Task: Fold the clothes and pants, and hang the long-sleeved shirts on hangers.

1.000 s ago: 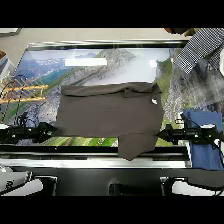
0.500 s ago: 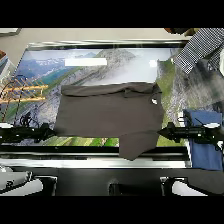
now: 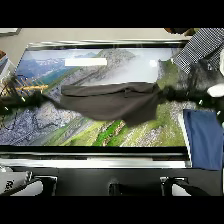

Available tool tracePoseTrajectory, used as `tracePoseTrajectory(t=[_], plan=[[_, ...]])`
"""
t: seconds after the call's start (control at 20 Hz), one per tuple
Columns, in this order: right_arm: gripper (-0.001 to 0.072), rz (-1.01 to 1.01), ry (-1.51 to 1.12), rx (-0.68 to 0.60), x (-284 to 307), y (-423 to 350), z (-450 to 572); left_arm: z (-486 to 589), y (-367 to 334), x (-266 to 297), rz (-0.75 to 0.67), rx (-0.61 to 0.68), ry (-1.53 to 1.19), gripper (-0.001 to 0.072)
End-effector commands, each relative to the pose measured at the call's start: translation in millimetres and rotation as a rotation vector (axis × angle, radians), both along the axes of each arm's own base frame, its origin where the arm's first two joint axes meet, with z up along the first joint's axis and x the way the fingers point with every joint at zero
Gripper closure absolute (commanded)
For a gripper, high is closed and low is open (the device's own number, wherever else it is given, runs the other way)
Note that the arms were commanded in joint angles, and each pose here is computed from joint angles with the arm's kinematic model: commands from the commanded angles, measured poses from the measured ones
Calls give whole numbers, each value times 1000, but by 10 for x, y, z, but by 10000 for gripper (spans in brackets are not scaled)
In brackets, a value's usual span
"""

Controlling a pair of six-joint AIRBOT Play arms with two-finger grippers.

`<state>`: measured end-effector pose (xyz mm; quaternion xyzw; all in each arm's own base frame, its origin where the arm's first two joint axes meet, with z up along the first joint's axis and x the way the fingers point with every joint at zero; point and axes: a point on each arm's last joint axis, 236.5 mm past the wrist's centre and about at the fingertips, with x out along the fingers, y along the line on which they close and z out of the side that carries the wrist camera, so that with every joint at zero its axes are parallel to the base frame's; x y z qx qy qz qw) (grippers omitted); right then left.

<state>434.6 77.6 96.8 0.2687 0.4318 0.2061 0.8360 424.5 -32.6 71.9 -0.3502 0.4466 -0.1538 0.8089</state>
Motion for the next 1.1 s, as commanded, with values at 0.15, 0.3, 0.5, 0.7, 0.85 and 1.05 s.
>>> tracePoseTrajectory(t=[0.15,0.3,0.5,0.7,0.85,1.05], plan=[[678,-78,-620,-224,-137,-74,2812,2917,-52,62,42,152,-625,693],[679,-176,-829,-272,-914,-143,3745,3715,52,-468,171,257,-755,693],[679,-342,-985,-308,-1919,-322,4317,4091,402,-1243,431,382,-784,693],[679,-441,-1015,-272,-2300,-437,4459,4243,615,-1679,554,487,-817,692],[679,-409,-910,-266,-2029,-418,4224,3994,644,-1516,528,486,-729,693],[679,-301,-585,-256,-1122,-372,3354,3185,562,-837,350,458,-548,692]])
